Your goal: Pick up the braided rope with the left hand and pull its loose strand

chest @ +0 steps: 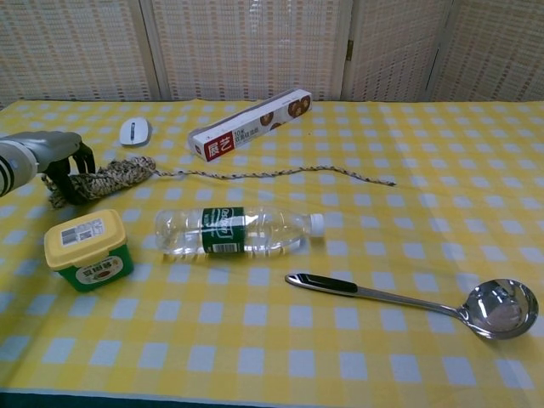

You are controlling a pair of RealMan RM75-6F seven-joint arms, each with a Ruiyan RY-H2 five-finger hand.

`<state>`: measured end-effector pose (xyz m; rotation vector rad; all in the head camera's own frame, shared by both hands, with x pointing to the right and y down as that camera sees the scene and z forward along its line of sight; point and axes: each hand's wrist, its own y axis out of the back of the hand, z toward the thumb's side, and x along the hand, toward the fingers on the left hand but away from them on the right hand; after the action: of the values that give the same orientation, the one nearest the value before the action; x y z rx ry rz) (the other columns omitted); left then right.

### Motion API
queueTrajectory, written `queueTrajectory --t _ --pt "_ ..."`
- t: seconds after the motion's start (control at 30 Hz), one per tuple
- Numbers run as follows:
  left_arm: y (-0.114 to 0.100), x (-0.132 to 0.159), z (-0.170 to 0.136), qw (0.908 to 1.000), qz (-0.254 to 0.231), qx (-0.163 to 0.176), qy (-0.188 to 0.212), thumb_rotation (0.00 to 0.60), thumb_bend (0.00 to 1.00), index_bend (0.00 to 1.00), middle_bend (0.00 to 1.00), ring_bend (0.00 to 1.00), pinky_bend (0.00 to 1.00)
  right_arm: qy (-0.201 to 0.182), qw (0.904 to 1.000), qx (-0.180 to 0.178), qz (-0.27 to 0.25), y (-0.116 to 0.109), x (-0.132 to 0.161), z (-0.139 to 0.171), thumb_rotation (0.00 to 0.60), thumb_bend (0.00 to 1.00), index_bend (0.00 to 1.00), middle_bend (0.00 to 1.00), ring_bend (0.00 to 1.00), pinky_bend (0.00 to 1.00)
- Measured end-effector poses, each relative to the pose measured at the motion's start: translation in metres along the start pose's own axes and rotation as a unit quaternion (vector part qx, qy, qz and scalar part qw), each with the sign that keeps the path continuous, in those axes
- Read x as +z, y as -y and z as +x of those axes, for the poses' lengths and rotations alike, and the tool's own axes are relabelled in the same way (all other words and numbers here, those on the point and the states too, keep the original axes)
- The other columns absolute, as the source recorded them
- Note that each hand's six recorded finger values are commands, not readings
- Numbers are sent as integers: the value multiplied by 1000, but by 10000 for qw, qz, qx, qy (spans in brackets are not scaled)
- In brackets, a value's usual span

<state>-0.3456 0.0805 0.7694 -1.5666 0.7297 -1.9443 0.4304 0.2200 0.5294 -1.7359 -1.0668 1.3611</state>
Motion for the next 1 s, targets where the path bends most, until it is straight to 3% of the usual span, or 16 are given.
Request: queueTrajectory --t 0.23,0.63,0.8,1.0 --pt "4 0 1 9995 -304 -10 17 600 282 464 423 423 456 9 10000 -1 10 0 1 1 600 482 31 28 26 0" --pt "3 8 1 9975 -672 -40 207 600 323 464 423 420 458 38 10000 -9 30 -1 2 3 600 482 31 28 27 0" --pt "5 10 2 9965 -774 -161 261 600 325 420 423 370 394 56 10000 -14 37 -2 2 3 600 482 31 28 28 0" --pt "4 13 1 9949 -934 -208 315 600 324 412 423 372 393 64 10000 -5 40 -1 2 3 600 482 31 28 28 0"
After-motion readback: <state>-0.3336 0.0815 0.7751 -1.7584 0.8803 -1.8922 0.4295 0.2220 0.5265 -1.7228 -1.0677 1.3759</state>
